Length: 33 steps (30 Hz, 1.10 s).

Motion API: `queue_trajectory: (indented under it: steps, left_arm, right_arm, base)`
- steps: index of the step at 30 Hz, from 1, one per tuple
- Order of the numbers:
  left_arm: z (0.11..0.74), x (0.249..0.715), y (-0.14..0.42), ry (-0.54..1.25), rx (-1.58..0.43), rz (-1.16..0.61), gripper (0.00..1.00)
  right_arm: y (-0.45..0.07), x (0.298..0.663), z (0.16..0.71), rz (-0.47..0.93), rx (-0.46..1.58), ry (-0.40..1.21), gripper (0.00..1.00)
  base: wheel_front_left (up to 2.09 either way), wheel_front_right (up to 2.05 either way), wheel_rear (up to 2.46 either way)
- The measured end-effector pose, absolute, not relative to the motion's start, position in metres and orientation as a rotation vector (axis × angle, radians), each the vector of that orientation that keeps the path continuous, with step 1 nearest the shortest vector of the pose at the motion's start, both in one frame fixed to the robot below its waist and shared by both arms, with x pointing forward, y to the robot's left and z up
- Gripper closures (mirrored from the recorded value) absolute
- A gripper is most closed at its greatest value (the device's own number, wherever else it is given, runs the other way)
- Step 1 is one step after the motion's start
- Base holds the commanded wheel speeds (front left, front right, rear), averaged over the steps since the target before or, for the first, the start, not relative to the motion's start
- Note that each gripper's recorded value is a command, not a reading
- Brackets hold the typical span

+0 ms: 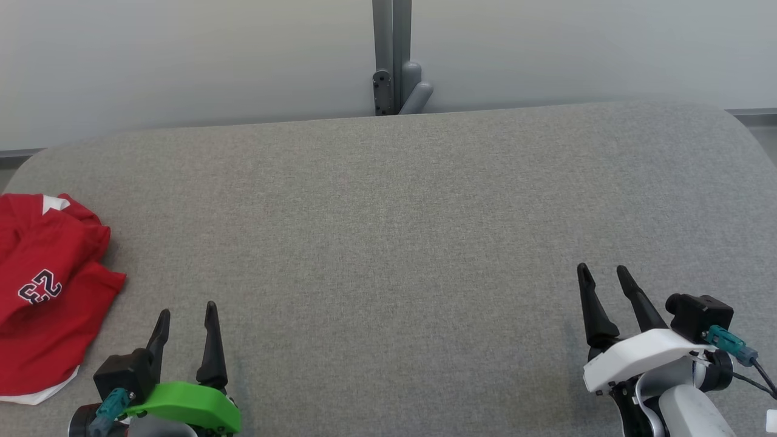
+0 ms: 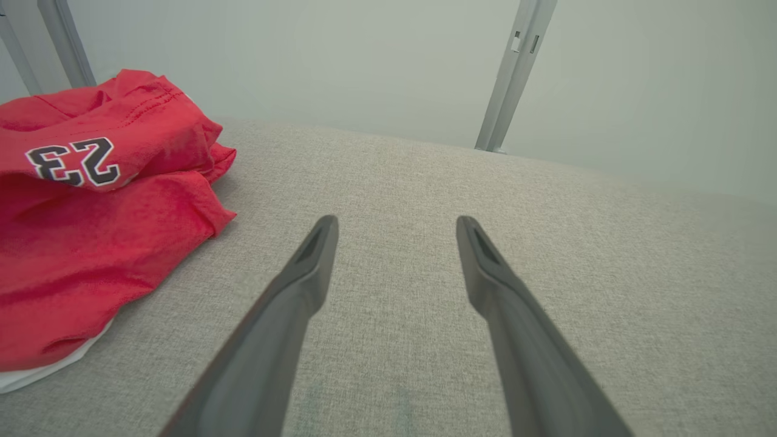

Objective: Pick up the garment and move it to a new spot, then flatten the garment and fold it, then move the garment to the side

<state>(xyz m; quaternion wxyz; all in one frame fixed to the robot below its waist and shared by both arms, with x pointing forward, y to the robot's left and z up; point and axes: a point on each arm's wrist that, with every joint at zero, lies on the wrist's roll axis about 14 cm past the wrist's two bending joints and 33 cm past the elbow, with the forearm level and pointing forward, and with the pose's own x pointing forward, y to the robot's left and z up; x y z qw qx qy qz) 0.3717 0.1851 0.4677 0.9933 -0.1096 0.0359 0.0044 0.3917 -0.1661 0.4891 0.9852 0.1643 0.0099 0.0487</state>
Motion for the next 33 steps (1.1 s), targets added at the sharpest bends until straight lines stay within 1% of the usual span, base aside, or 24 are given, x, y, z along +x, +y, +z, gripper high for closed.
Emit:
queue_trajectory:
  steps: [26,33]
  left_arm:
    - [0.467,0.371,0.179,0.052,-0.029,-0.034,0.00]
    - [0.466,0.366,0.185,0.051,0.001,-0.019,0.00]
  right_arm:
    - [-0.158,0.392,0.488,0.154,0.134,-0.001,0.00]
    - [-0.146,0.397,0.488,0.202,0.085,-0.006,0.00]
  base:
    - [0.00,0.00,0.00]
    - [0.00,0.00,0.00]
